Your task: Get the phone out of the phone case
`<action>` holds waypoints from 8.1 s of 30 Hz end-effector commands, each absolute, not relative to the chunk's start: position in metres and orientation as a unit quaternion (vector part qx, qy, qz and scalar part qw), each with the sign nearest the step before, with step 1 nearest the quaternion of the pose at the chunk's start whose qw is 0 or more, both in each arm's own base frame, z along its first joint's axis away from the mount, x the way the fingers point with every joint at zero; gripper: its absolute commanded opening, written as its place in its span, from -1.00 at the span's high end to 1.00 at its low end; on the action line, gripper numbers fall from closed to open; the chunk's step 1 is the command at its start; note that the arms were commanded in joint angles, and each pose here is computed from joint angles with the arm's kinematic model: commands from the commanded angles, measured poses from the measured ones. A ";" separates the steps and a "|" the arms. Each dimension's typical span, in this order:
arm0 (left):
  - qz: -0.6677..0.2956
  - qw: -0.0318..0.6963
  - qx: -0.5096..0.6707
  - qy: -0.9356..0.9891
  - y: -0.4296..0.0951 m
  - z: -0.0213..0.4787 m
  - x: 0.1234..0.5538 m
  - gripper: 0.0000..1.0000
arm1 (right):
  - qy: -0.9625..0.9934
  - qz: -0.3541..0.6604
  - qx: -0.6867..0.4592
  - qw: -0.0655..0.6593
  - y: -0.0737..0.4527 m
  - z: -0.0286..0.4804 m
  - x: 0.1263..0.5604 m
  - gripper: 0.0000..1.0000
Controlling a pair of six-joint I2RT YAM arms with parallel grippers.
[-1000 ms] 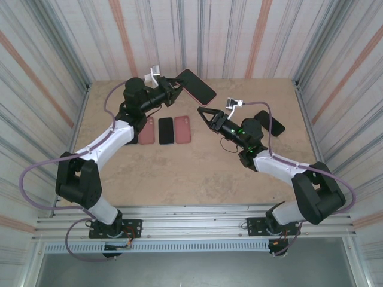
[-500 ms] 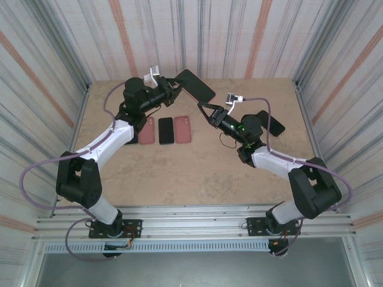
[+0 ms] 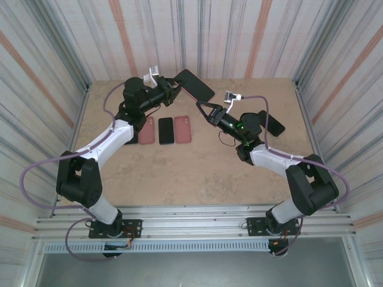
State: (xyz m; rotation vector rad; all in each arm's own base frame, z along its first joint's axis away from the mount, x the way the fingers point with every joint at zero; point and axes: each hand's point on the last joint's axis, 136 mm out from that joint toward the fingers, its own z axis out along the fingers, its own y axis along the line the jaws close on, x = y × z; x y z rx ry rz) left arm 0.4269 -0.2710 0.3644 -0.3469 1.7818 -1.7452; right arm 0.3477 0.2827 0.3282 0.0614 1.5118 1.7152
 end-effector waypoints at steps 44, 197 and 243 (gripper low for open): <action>-0.726 0.313 -0.070 0.608 -0.264 0.453 0.378 1.00 | 0.723 0.561 0.005 0.403 0.257 0.268 0.362 0.88; -0.650 0.299 0.292 0.635 -0.315 0.411 0.357 1.00 | 0.645 0.559 -0.330 0.403 0.266 0.349 0.287 0.28; -0.619 0.232 0.066 0.748 -0.315 0.324 0.425 -0.32 | 0.671 0.658 -0.015 0.340 0.225 0.307 0.329 0.94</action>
